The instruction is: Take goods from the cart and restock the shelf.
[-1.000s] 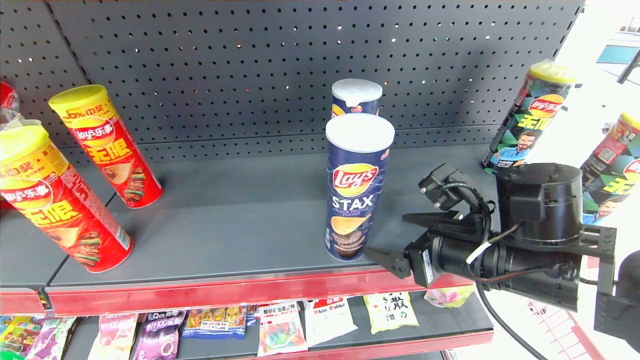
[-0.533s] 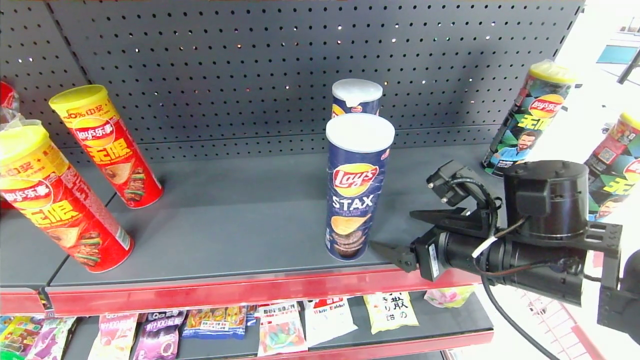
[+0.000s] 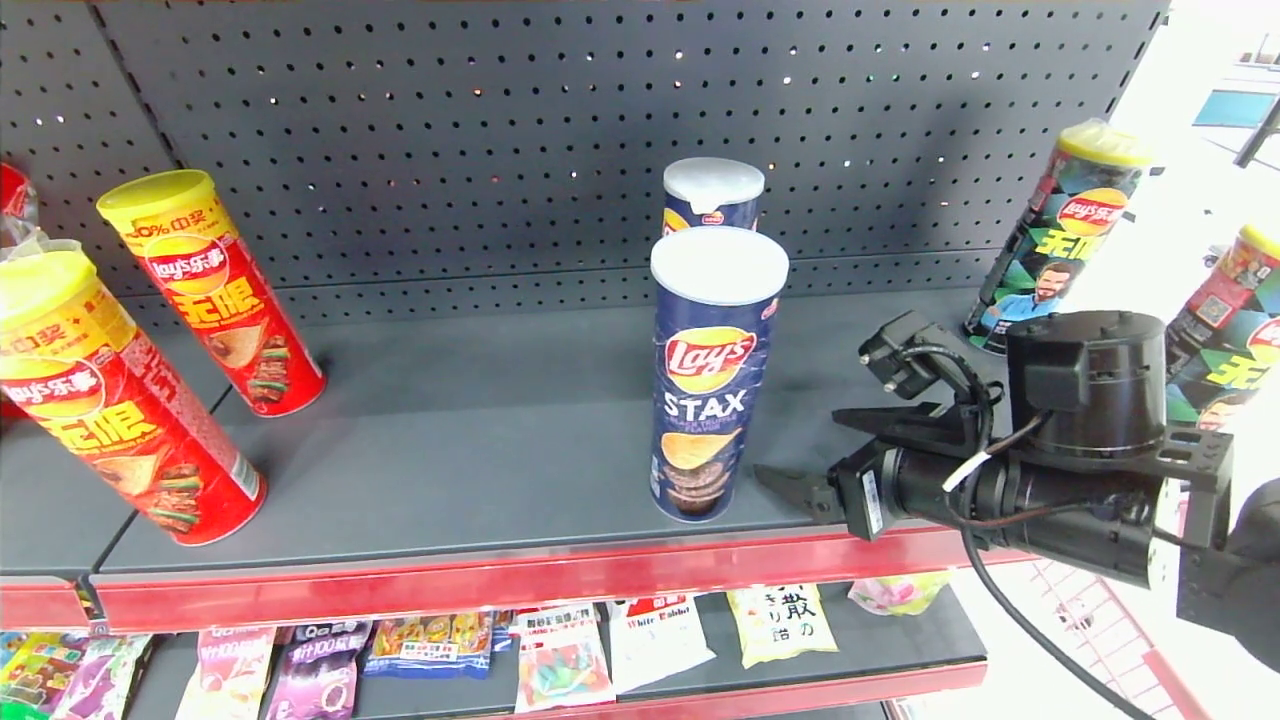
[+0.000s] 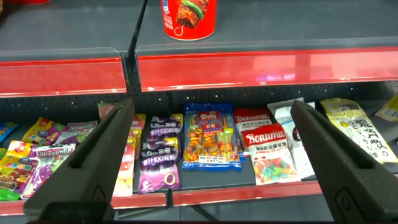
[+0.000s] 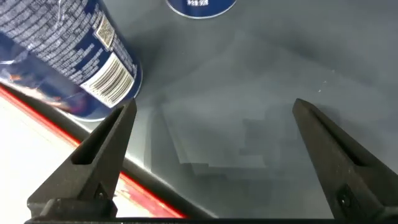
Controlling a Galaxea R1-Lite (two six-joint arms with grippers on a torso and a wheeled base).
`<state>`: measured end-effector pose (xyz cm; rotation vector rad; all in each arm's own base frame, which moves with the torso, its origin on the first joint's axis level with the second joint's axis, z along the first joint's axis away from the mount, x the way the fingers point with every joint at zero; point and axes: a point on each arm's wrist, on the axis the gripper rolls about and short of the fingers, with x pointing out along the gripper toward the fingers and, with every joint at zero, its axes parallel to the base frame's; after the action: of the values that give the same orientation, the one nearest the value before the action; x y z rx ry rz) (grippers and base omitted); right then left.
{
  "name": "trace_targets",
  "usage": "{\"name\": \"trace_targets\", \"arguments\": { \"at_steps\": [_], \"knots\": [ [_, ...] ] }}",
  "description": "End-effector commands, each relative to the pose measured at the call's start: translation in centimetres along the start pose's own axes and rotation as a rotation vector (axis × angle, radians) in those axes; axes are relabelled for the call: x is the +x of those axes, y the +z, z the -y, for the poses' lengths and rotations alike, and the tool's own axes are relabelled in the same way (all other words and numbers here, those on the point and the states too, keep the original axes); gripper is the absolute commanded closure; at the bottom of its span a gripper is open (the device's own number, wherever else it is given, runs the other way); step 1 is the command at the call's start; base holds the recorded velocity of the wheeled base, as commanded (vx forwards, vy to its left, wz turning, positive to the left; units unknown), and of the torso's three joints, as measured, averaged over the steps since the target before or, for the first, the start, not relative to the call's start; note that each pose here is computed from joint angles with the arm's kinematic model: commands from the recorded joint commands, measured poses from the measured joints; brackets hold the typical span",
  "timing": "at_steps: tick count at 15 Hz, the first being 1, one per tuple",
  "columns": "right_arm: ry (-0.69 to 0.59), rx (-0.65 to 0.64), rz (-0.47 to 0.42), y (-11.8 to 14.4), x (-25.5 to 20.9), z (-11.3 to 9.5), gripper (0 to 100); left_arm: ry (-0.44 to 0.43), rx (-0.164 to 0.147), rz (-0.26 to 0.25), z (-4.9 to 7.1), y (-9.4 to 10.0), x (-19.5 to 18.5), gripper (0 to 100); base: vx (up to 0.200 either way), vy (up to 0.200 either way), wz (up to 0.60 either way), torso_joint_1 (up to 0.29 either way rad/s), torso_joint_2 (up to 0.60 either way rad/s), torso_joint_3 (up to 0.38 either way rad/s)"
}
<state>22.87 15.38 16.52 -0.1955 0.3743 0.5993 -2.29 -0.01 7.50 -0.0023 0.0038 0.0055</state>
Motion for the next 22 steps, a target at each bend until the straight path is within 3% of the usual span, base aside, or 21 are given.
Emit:
{"name": "trace_targets", "arguments": {
  "at_steps": [1,14,16,19,20,21,22],
  "knots": [
    [0.009,-0.004,0.000,0.1,0.4,-0.2,0,0.002,-0.001,-0.001,0.0,0.0,0.0,0,0.000,0.000,0.00,0.000,0.00,0.000],
    [0.019,-0.009,0.007,0.3,0.4,-0.6,0,0.001,-0.001,-0.001,0.0,0.0,0.0,0,0.000,0.000,0.00,0.000,0.00,0.000],
    [0.017,-0.009,0.033,0.4,-1.3,-0.5,0,0.002,-0.001,-0.001,0.0,0.0,0.0,0,0.000,0.000,0.00,0.000,0.00,0.000],
    [-0.008,0.002,0.177,0.7,-8.1,-0.3,0,0.001,-0.001,-0.001,0.0,0.0,0.0,0,0.000,0.000,0.00,0.000,0.00,0.000],
    [-0.008,0.002,0.179,0.7,-8.3,-0.3,0,0.001,-0.001,-0.001,0.0,0.0,0.0,0,0.000,0.000,0.00,0.000,0.00,0.000],
    [-0.011,0.003,0.214,-0.5,-10.9,-0.4,0,0.002,-0.001,-0.001,0.0,0.0,0.0,0,0.000,0.000,0.00,0.000,0.00,0.000],
    [-0.006,0.001,0.251,-3.9,-14.9,-0.5,0,0.002,-0.001,-0.001,0.0,0.0,0.0,0,0.000,0.000,0.00,0.000,0.00,0.000]
  ]
}}
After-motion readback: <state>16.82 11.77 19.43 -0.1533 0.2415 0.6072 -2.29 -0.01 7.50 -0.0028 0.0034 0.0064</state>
